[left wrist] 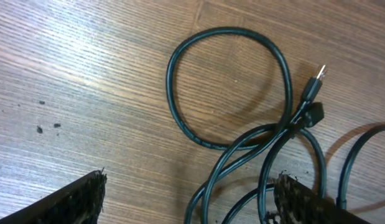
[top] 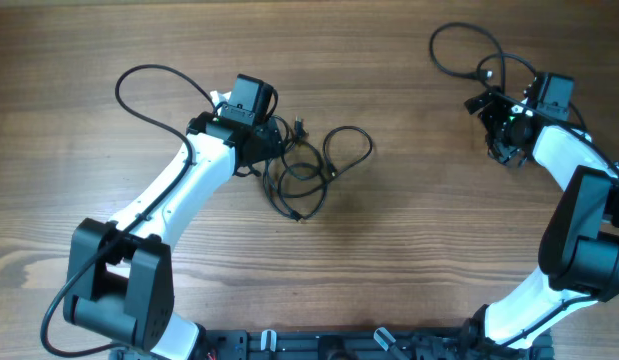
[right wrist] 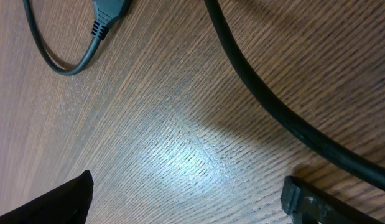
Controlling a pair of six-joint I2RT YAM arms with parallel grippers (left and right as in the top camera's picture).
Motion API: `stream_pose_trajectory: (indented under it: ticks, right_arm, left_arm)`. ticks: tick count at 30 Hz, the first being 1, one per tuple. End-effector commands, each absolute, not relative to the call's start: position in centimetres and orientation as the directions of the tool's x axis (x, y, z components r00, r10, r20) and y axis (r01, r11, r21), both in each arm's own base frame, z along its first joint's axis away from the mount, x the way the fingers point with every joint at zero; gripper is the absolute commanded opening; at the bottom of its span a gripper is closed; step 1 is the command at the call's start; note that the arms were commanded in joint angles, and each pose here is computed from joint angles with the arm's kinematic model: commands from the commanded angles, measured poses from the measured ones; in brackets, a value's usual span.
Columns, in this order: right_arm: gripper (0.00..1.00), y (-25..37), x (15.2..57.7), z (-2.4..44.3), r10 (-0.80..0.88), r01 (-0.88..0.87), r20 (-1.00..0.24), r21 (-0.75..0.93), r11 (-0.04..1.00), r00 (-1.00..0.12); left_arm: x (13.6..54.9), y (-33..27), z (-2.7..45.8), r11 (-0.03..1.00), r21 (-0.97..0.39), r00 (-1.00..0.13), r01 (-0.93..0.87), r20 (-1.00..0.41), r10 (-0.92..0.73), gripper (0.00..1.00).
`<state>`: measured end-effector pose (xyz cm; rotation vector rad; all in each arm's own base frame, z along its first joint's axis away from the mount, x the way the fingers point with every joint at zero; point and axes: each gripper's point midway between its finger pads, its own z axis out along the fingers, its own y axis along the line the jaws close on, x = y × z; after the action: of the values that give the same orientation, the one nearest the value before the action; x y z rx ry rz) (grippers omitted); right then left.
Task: Untangle cables
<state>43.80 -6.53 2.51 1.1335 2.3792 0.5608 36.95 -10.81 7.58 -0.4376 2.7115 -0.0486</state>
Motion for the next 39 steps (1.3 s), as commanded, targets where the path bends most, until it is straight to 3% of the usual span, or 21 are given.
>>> stream_pose_trajectory:
  ticks: [1,5,7,8,9,11,13,22,24,28,32,34,39]
  right_arm:
    - [1.0,-6.7,43.5,1.5,0.804,0.639,-0.207,0.513,0.574,-0.557]
    - [1.0,-6.7,43.5,1.5,0.804,0.639,-0.207,0.513,0.574,-0.557]
    - [1.0,-6.7,43.5,1.5,0.804,0.639,-0.207,0.513,0.574,-0.557]
    - [1.0,-6.7,43.5,1.5,0.805,0.639,-0.207,0.513,0.574,-0.557]
    - [1.0,-6.7,43.5,1.5,0.804,0.639,-0.207,0.513,0.574,-0.557]
    - [1.0,-6.7,43.5,1.5,0.804,0.639,-0.207,0.513,0.574,-0.557]
    - [1.0,-6.7,43.6,1.6,0.814,0.645,-0.202,0.52,0.56,-0.544]
    - [1.0,-6.8,43.9,1.8,0.957,0.786,-0.019,0.565,0.25,-0.29]
    - [1.0,-6.8,43.8,1.8,0.979,0.815,0.049,0.564,0.136,-0.197]
    - [1.0,-4.2,43.1,2.0,0.95,0.819,0.193,0.565,0.098,-0.246]
    - [1.0,-2.7,40.6,1.1,0.911,0.842,0.237,0.509,0.179,-0.337]
    - [1.0,-1.8,38.3,0.5,0.814,0.763,0.171,0.493,0.417,-0.555]
    - [1.0,1.9,34.7,0.3,0.615,0.628,0.213,0.487,0.607,-0.759]
  left_arm:
    - [37.4,-10.5,7.9,0.947,-0.09,-0.861,-0.307,-0.399,-0.317,0.85]
    - [37.4,-10.5,6.9,0.96,-0.06,-0.88,-0.274,-0.386,-0.275,0.61]
    - [37.9,-10.7,6.0,0.979,-0.028,-0.901,-0.199,-0.389,-0.195,0.59]
    - [38.1,-10.8,5.6,0.982,-0.023,-0.902,-0.189,-0.39,-0.183,0.51]
    - [38.3,-10.7,5.1,0.981,-0.022,-0.904,-0.194,-0.385,-0.187,0.25]
    - [38.3,-10.4,4.4,0.98,-0.013,-0.909,-0.199,-0.371,-0.19,0.14]
    - [38.4,-10.0,4.1,0.977,-0.012,-0.91,-0.211,-0.363,-0.2,0.14]
    - [38.8,-9.7,3.9,0.944,-0.215,-0.917,-0.249,-0.261,-0.302,0.15]
    - [38.8,-9.0,3.5,0.934,-0.231,-0.914,-0.272,-0.24,-0.326,0.16]
    - [38.7,-8.2,2.3,0.924,-0.235,-0.914,-0.302,-0.203,-0.35,0.18]
    - [38.8,-8.2,2.2,0.923,-0.235,-0.914,-0.304,-0.202,-0.352,0.2]
    - [38.9,-8.2,2.3,0.923,-0.238,-0.912,-0.303,-0.207,-0.353,0.22]
    - [38.9,-8.2,2.3,0.923,-0.238,-0.913,-0.303,-0.207,-0.353,0.24]
